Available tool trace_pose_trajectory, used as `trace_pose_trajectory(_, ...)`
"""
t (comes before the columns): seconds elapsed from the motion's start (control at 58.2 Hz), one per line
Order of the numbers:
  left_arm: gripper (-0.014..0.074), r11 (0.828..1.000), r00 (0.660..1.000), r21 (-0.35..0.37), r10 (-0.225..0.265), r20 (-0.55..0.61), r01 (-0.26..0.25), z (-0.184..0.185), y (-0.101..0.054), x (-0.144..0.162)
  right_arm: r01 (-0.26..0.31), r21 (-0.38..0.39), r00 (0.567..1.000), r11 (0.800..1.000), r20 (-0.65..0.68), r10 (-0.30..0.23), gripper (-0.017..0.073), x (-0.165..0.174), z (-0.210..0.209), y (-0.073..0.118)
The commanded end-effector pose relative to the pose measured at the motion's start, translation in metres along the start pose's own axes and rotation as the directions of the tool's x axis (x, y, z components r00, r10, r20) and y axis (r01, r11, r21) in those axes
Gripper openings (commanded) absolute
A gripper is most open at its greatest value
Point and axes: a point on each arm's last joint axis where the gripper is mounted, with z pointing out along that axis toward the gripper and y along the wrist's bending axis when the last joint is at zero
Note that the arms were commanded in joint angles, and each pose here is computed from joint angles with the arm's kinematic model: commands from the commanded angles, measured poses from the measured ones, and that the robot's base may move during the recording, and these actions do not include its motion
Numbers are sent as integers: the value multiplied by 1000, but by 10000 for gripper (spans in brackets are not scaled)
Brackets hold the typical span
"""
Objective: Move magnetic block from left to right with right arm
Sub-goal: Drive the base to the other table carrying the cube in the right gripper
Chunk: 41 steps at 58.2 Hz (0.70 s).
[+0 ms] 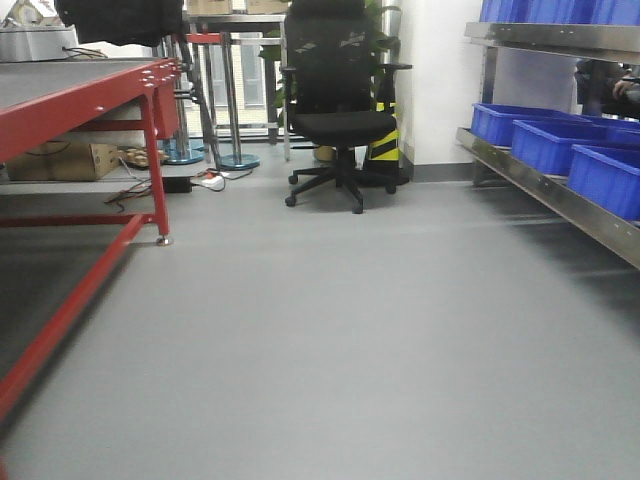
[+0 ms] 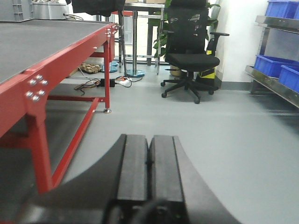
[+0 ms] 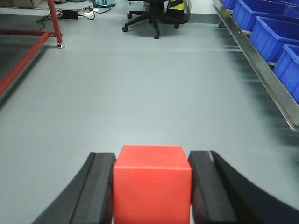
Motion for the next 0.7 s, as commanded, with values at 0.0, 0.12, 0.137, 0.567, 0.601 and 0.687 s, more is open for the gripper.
trace_pose_trajectory(0.0,-126,1000,996,-4,-10,88,11,-1,1,-5,16,4,995,1000,102,-16,274,-15,-3,0)
trace_pose_trajectory(0.12,-126,1000,996,-4,-10,88,11,-1,1,-5,16,4,995,1000,102,-16,274,-15,-3,0)
trace_pose_trajectory(0.137,-126,1000,996,-4,-10,88,11,-1,1,-5,16,4,995,1000,102,-16,274,-15,-3,0)
trace_pose_trajectory(0.567,-126,1000,996,-4,-10,88,11,-1,1,-5,16,4,995,1000,102,-16,274,-15,-3,0)
trace_pose_trajectory(0.601,-126,1000,996,-4,-10,88,11,-1,1,-5,16,4,995,1000,102,-16,274,-15,-3,0)
trace_pose_trajectory(0.687,-126,1000,996,-4,-10,88,11,-1,1,-5,16,4,995,1000,102,-16,274,-15,-3,0)
